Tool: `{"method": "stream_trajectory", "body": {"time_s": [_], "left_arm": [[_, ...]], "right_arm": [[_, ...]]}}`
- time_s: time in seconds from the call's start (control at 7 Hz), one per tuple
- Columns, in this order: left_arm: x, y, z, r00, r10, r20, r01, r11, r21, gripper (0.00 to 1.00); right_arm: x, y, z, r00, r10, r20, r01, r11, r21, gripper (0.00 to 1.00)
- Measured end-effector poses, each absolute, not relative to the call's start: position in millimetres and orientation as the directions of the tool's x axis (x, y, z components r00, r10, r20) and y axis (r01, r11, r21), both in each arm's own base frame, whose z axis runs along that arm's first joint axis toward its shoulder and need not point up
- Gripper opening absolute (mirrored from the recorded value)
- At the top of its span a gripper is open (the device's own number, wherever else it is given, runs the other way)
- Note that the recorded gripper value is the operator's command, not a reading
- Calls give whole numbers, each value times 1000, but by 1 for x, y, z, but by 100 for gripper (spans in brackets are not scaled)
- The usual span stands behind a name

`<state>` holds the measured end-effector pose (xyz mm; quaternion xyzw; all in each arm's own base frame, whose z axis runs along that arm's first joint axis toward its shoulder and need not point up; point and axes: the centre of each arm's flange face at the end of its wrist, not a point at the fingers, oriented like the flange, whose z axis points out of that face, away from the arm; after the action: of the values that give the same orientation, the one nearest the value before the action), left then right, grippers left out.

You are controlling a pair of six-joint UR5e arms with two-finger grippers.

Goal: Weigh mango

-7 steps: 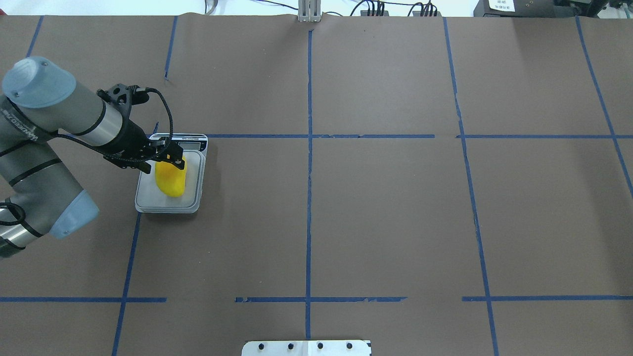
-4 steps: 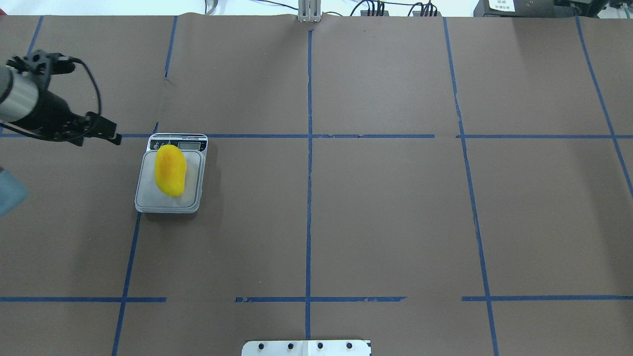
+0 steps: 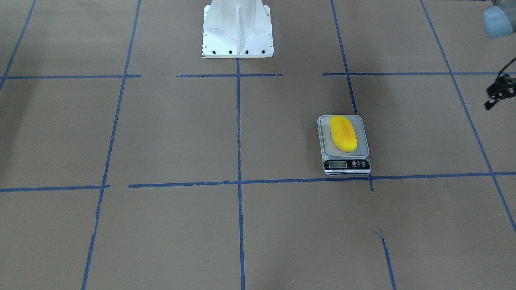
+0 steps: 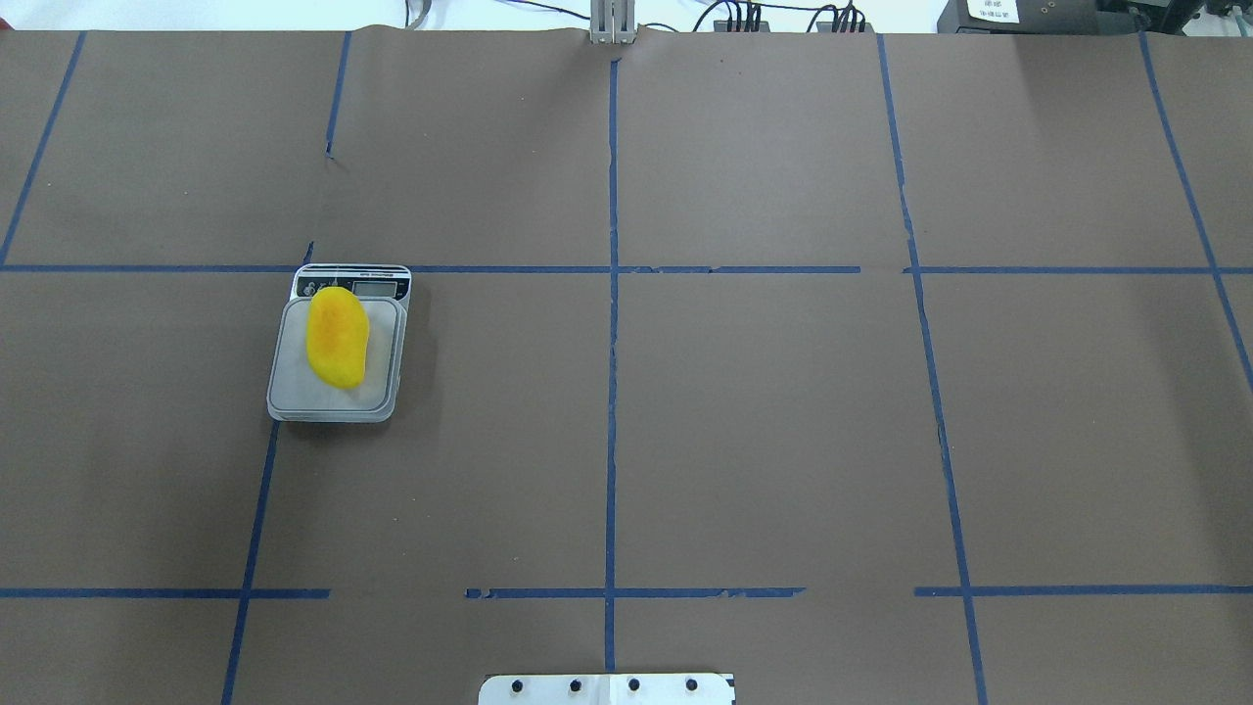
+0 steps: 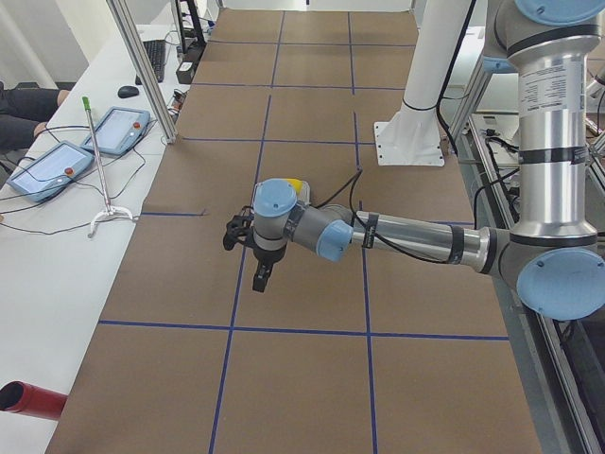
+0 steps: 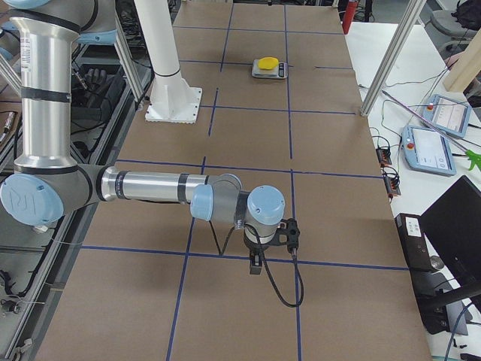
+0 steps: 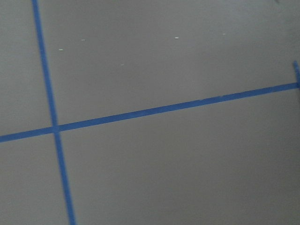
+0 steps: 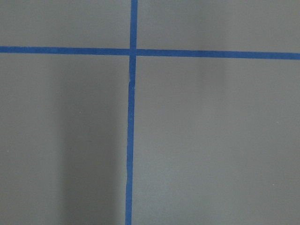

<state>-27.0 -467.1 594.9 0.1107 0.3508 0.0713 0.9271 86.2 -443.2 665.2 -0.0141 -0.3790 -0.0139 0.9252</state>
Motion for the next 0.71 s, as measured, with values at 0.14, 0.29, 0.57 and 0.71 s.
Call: {"method": "stream_trajectory", "body": {"time_s": [0.14,0.29,0.57,0.71], "left_arm": [[-73,-465,612,759,204,-618,-65,969,239,100],[-102,-461,623,764,187,-617,-60,973,222,100],[-117,-454,633,763,160,-626,-52,981,188,100],[-117,-454,634,762,150,-630,-48,983,176,100]], "right_arm": [[86,-443,665,712,-15,702,36,999,-16,100],[86,-443,665,712,-15,702,36,999,-16,100],[86,-443,665,712,-15,702,36,999,-16,100],[86,-443,665,712,-15,702,36,999,-16,100]]}}
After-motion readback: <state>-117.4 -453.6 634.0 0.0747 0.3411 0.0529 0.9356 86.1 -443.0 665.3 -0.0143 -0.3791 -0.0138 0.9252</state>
